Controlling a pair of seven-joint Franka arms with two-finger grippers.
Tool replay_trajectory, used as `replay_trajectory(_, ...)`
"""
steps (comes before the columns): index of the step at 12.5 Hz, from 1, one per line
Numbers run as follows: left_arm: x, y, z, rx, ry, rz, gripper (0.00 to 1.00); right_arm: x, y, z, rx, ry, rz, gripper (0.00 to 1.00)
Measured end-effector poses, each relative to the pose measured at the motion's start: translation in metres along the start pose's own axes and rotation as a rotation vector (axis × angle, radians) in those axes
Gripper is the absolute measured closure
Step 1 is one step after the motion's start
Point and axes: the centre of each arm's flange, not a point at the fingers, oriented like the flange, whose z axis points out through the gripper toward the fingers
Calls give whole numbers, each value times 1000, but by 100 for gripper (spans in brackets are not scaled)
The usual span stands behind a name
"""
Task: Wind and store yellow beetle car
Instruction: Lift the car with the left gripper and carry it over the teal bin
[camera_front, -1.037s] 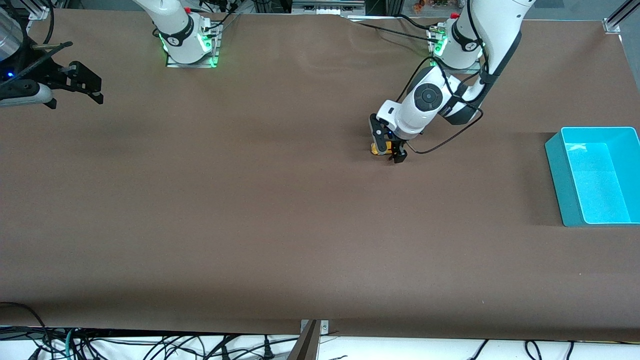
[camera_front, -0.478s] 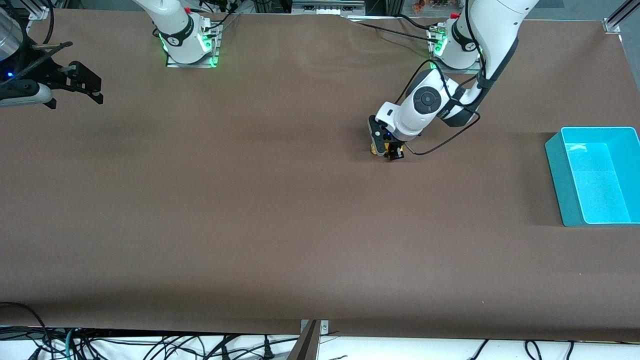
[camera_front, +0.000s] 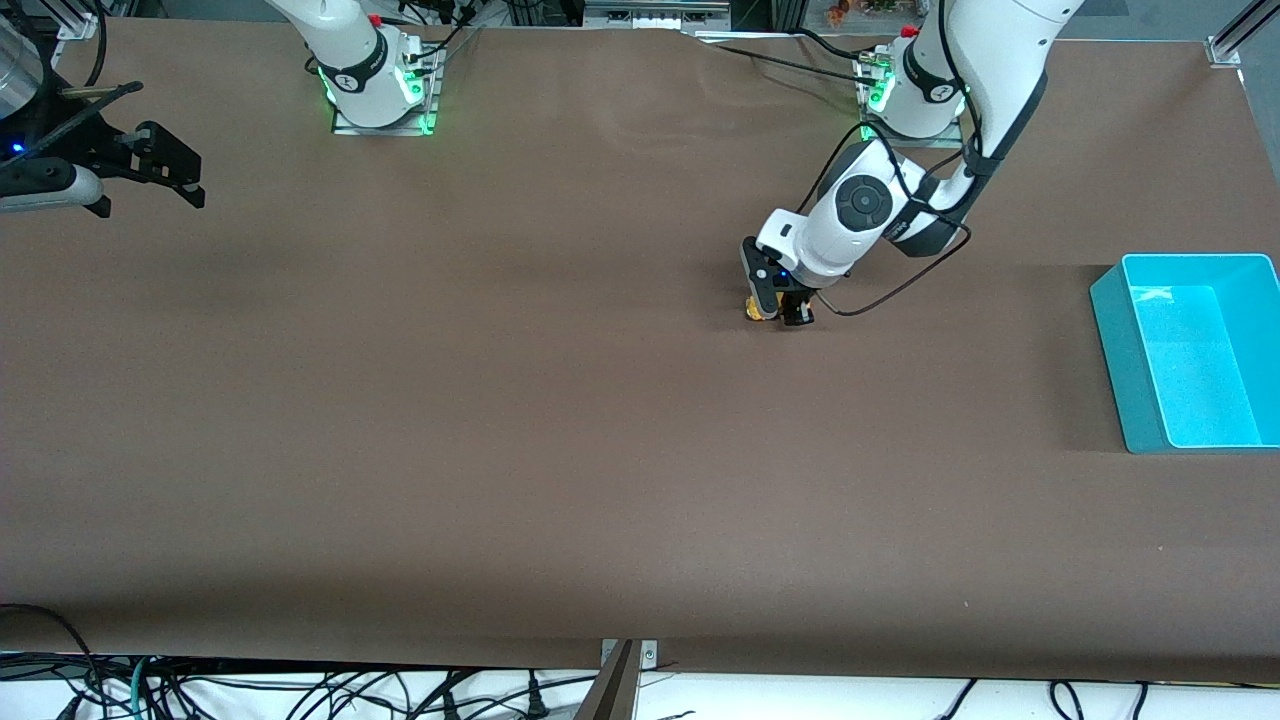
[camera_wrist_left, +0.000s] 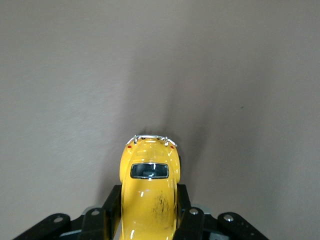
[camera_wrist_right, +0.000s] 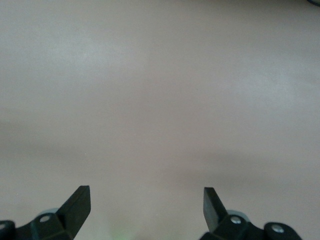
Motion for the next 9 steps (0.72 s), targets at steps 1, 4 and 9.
replay_trajectory(1, -4, -10, -14, -4, -27, -12, 52, 0, 0, 0, 0, 0, 0, 0)
replay_trajectory(4, -9, -64, -98, -58, -143, 14, 52, 0, 0, -1, 0, 2, 0, 0)
replay_trajectory(9, -67, -162, -205, -153, -170, 6, 53, 0, 0, -3, 0, 7, 1, 0)
